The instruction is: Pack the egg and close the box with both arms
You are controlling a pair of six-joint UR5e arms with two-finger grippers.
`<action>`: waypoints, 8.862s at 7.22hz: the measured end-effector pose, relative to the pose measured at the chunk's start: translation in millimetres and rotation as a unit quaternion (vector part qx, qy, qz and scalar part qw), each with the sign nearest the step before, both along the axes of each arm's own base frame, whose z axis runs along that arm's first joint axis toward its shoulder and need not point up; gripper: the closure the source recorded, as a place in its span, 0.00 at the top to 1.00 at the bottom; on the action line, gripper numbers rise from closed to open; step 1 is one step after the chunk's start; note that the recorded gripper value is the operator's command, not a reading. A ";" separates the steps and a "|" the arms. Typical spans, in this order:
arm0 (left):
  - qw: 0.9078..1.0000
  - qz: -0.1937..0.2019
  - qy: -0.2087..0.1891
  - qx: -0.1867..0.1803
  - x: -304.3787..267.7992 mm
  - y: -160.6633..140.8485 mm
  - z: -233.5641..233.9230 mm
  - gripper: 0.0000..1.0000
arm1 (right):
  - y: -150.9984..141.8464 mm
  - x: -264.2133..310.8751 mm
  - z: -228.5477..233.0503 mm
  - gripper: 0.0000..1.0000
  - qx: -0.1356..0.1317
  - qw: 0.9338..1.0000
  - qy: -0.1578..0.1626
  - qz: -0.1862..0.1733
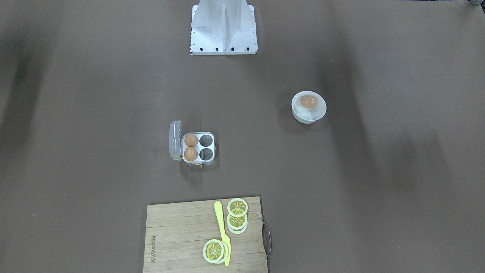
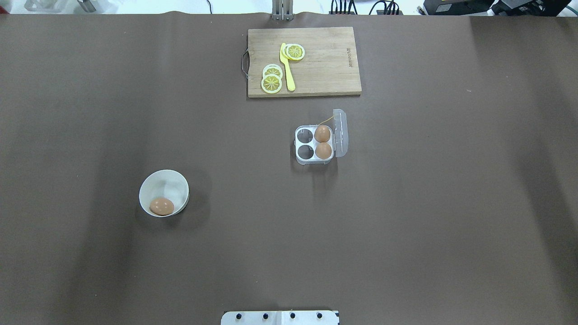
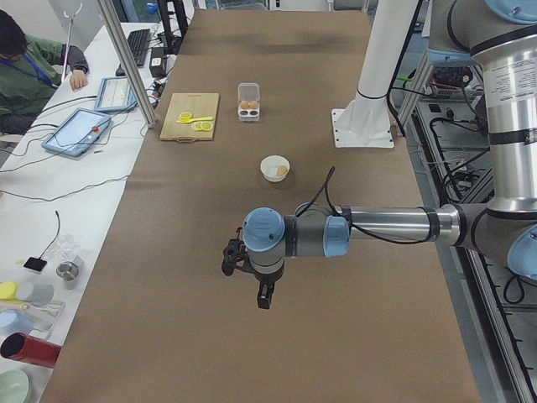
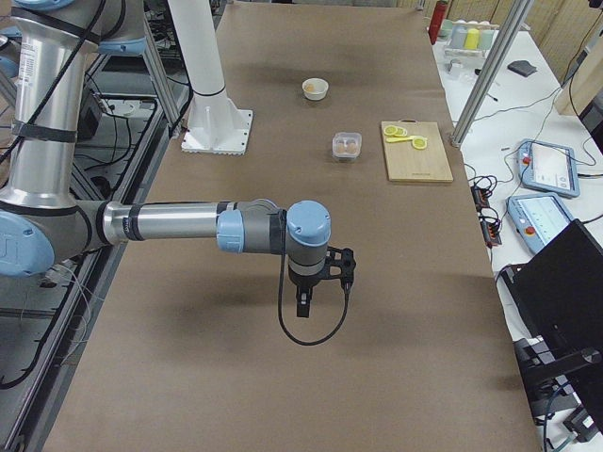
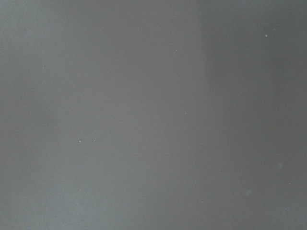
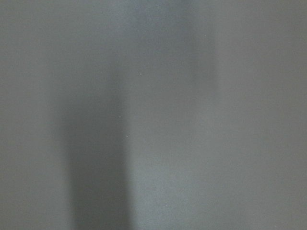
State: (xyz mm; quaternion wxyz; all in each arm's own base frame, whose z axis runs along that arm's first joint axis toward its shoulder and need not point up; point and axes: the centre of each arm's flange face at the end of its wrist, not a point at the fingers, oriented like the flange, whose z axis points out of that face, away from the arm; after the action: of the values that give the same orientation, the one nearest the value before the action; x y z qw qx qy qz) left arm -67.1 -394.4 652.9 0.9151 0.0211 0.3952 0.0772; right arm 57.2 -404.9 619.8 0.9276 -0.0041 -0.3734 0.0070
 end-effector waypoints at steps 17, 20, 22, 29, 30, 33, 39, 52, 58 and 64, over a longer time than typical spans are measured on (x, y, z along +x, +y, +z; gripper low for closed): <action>0.944 0.033 0.022 0.327 51.4 -125.7 -158.5 0.98 | -74.5 -46.9 -128.9 1.00 0.174 0.984 -0.020 -0.019; 0.903 0.128 0.073 0.404 170.3 -130.4 -213.4 0.98 | -79.9 -116.9 -156.7 1.00 0.202 0.977 -0.052 -0.041; 0.869 0.185 0.109 0.445 244.3 -110.8 -230.8 0.98 | -77.4 -135.4 -164.1 1.00 0.208 0.975 -0.065 -0.044; 0.802 0.276 0.128 0.514 419.2 -26.0 -241.2 0.96 | -75.3 -140.3 -167.9 1.00 0.212 0.974 -0.069 -0.046; 0.799 0.286 0.133 0.512 430.0 -18.0 -240.4 0.93 | -75.3 -140.2 -167.8 1.00 0.212 0.974 -0.068 -0.046; 0.795 0.300 0.136 0.509 451.0 -6.7 -236.4 0.86 | -75.5 -140.2 -167.1 1.00 0.212 0.974 -0.068 -0.046; 0.795 0.314 0.138 0.501 471.3 -0.2 -228.0 0.84 | -75.7 -140.1 -166.9 1.00 0.212 0.974 -0.066 -0.045; 0.804 0.296 0.144 0.495 498.4 23.3 -234.5 0.33 | -74.4 -139.7 -164.4 1.00 0.209 0.975 -0.066 -0.045; 0.796 0.230 0.145 0.541 446.4 -22.3 -265.4 0.19 | -76.5 -140.2 -163.9 1.00 0.209 0.975 -0.065 -0.045; 0.824 0.141 0.201 0.511 484.1 -71.4 -372.2 0.01 | -76.5 -140.2 -163.9 1.00 0.209 0.975 -0.065 -0.045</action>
State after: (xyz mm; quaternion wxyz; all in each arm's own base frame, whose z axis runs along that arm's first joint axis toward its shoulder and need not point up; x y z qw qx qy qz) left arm 417.0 -465.9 280.6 0.6528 0.4449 0.4731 0.3900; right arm -83.0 -481.4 455.9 0.8813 0.1725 -0.4253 -0.1130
